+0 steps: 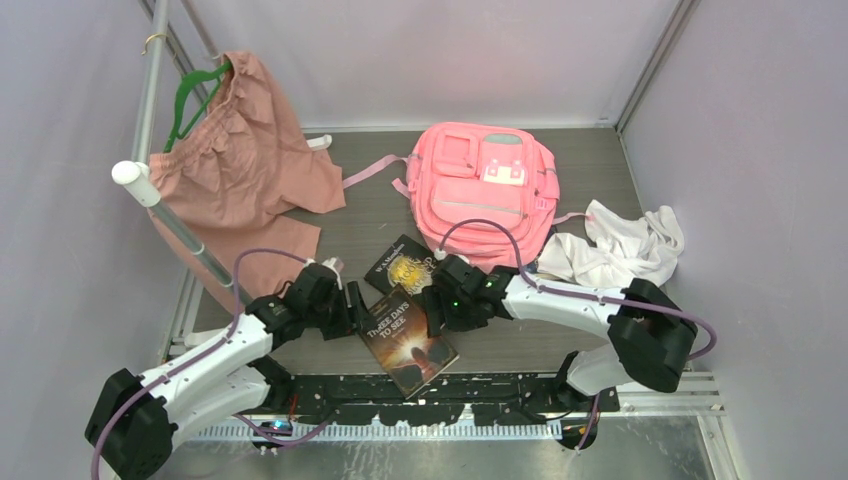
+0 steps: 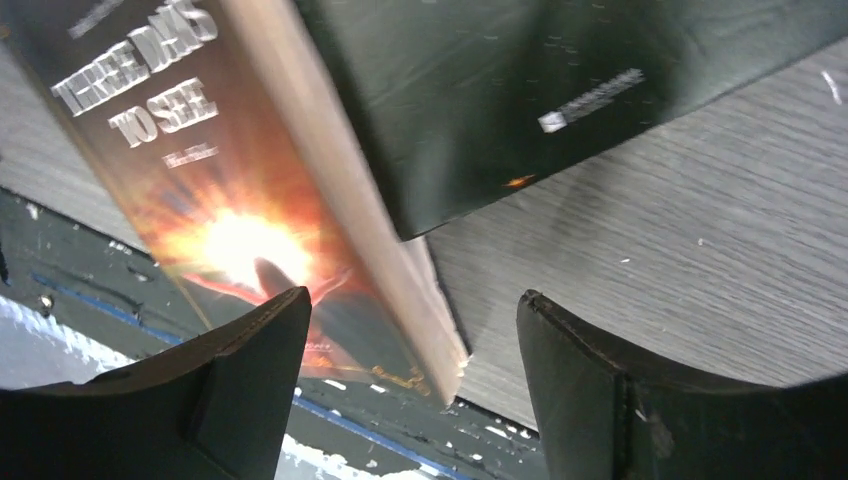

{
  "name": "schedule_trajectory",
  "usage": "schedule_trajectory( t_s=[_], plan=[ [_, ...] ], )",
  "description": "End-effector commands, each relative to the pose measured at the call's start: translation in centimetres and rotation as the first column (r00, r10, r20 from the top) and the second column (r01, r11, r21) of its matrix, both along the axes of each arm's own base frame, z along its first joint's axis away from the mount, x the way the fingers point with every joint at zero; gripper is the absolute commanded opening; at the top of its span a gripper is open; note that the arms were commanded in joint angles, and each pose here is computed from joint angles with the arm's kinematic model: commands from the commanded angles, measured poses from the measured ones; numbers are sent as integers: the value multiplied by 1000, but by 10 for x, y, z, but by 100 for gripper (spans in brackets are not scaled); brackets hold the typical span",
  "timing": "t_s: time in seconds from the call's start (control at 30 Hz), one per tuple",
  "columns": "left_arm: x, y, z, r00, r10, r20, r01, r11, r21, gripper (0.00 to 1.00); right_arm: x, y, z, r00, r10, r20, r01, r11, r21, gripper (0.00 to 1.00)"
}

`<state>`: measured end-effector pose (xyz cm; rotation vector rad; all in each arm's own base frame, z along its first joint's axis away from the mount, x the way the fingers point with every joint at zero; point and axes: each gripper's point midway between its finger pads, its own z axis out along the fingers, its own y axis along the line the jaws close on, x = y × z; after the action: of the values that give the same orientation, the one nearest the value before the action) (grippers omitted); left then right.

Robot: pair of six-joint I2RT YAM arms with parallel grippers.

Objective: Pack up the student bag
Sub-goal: Adjust the book at the center of the board, then pick up the book from the center of the board.

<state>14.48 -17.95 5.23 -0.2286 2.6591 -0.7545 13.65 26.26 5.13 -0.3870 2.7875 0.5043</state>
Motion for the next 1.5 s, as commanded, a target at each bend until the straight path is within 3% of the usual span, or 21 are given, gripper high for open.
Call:
schedule_trajectory(
  t_s=[0.0,0.27,0.4,0.6,1.1,1.3,1.47],
  plan=[
    [-6,-12,5,998,-61,0,61,996,-67,62,3,11,2,997,-64,-52,71,985,160,82],
    [-13,-9,-1,998,-58,-12,57,995,-77,62,-22,31,-25,980,5,-198,57,950,308,83],
    [-12,-9,-4,998,-56,-13,55,996,-73,62,-30,47,-25,966,43,-256,63,918,392,76],
    [-13,-7,-16,998,-52,-29,50,997,-61,62,-30,50,-14,967,49,-251,62,908,415,62],
    [-21,-17,-30,994,-76,-75,68,993,-99,61,-26,82,8,945,47,-323,163,788,593,55],
    [-20,-19,-25,995,-82,-64,75,992,-106,61,-22,91,27,953,65,-295,138,777,615,16],
    [-13,-12,7,997,-81,2,81,994,-67,60,-15,78,69,983,68,-168,39,827,561,8]
  ],
)
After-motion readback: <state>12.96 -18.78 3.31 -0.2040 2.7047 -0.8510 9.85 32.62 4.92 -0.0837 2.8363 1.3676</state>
